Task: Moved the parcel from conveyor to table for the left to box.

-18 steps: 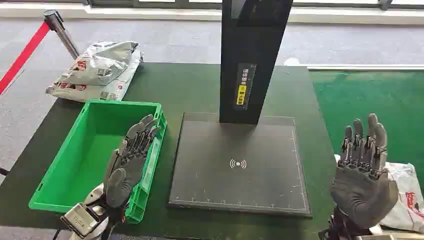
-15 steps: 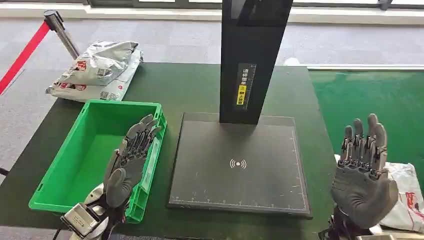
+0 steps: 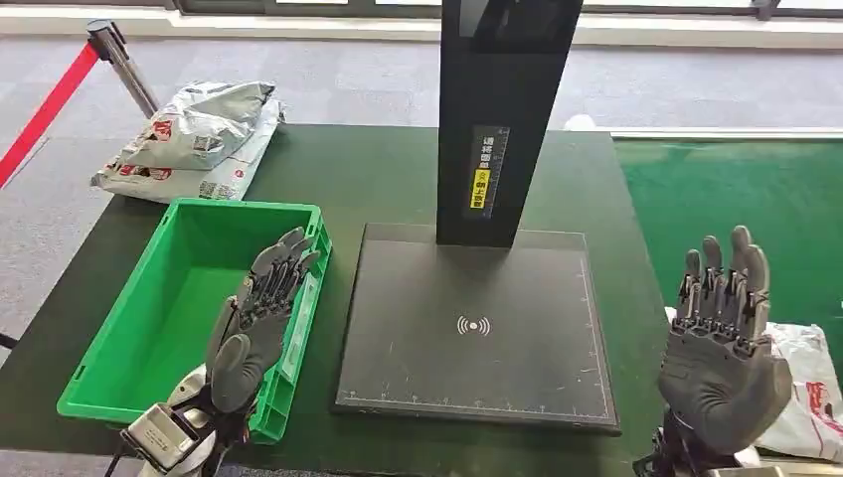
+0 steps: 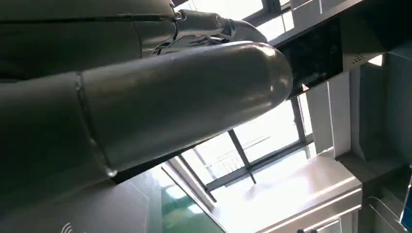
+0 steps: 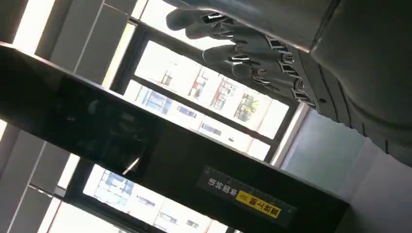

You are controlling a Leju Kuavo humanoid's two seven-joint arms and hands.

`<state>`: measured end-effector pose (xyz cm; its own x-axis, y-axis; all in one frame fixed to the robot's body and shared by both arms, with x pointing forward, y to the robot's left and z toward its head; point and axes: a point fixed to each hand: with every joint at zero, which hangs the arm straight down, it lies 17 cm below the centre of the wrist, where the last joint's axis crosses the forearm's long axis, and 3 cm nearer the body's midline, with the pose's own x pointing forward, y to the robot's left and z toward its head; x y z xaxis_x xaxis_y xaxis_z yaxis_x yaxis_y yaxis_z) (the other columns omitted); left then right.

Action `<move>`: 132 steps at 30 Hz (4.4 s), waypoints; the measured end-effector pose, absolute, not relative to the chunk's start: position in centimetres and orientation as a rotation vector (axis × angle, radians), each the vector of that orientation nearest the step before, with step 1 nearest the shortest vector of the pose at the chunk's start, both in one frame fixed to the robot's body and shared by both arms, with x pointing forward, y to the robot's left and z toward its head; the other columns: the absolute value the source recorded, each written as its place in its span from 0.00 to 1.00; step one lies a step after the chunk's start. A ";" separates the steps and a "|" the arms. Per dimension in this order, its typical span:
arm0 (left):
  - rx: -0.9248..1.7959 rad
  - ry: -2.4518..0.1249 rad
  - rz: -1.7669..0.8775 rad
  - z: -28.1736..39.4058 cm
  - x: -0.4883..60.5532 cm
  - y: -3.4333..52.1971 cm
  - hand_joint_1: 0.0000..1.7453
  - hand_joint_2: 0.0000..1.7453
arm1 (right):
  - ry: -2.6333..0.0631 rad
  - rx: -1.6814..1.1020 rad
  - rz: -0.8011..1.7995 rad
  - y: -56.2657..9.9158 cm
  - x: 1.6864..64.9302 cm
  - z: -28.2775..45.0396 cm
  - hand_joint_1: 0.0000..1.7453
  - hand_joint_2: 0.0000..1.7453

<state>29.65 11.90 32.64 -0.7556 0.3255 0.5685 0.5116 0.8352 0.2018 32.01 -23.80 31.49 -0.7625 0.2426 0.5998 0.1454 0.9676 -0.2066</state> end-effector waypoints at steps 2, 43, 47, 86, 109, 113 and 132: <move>-0.614 -2.486 -0.474 32.6 29.7 11.9 0.00 0.00 | -2.449 -0.271 0.194 -23.8 32.0 31.5 0.00 0.00; -0.614 -2.486 -0.474 32.6 29.7 11.9 1.00 1.00 | -2.449 -0.271 0.194 -23.8 32.0 31.5 1.00 1.00; -0.614 -2.486 -0.474 32.6 29.7 11.9 1.00 1.00 | -2.449 -0.271 0.194 -23.8 32.0 31.5 1.00 1.00; 0.773 -2.380 -0.361 29.2 35.2 16.3 0.00 1.00 | -2.135 -0.443 0.420 -20.6 37.4 24.4 0.00 1.00; 0.387 -2.368 0.191 31.0 37.0 22.3 0.00 0.00 | -2.208 -0.390 0.185 -22.7 35.8 26.0 0.00 1.00; 0.358 -2.372 0.195 30.8 37.2 22.5 0.00 0.00 | -2.204 -0.393 0.175 -22.9 35.8 25.9 0.00 1.00; 0.366 -2.438 0.069 30.9 36.5 21.0 0.00 0.00 | -2.201 -0.382 0.172 -22.9 35.8 25.8 0.00 1.00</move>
<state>36.54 21.01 30.89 -0.7414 -0.2433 0.6253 -0.2785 0.9595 0.0431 35.80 -22.91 25.75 -0.5735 0.3313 0.7492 0.2110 0.9435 -0.2557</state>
